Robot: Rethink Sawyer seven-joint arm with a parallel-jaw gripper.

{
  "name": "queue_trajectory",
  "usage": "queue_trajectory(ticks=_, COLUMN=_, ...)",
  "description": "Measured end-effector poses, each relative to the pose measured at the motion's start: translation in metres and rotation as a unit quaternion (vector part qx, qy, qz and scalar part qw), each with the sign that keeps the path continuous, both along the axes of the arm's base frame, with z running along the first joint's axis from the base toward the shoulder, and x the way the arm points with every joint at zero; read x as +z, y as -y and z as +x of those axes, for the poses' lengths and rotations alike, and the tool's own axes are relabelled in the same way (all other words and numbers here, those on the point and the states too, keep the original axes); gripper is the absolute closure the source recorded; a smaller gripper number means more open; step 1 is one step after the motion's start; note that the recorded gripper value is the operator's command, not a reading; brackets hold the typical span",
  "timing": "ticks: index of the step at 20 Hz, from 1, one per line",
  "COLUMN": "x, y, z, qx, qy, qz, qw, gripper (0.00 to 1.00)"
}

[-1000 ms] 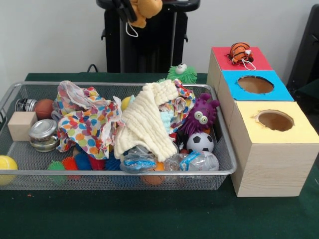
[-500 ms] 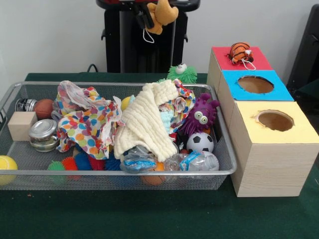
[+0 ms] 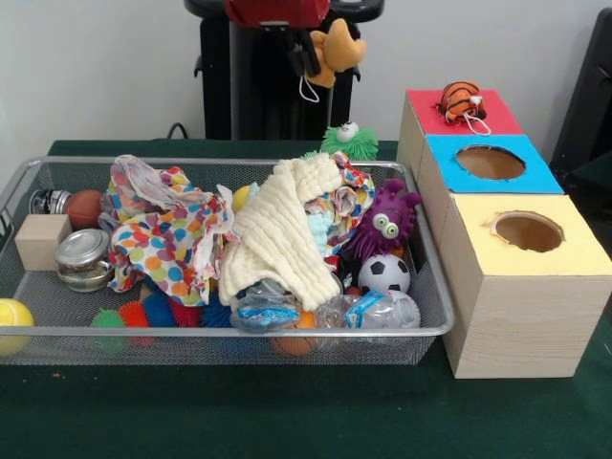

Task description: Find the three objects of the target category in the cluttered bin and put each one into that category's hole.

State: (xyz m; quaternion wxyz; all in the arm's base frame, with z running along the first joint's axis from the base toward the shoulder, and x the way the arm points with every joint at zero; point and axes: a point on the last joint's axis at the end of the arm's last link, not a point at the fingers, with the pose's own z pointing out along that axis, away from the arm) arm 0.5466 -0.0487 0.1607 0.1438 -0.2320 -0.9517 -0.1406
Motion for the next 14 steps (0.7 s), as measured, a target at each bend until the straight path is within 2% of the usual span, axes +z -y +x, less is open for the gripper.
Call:
queue_trajectory(ticks=5, x=-0.006, y=-0.021, z=-0.011, qx=-0.004, qy=-0.003, qz=0.004, qw=1.0, gripper=1.0)
queue_trajectory(ticks=10, x=-0.005, y=-0.056, z=-0.027, qx=-0.015, qy=-0.019, qz=0.025, qw=0.9994, gripper=1.0)
queue_trajectory(ticks=14, x=-0.003, y=-0.074, z=-0.033, qx=-0.021, qy=-0.026, qz=0.038, qw=0.9987, gripper=1.0)
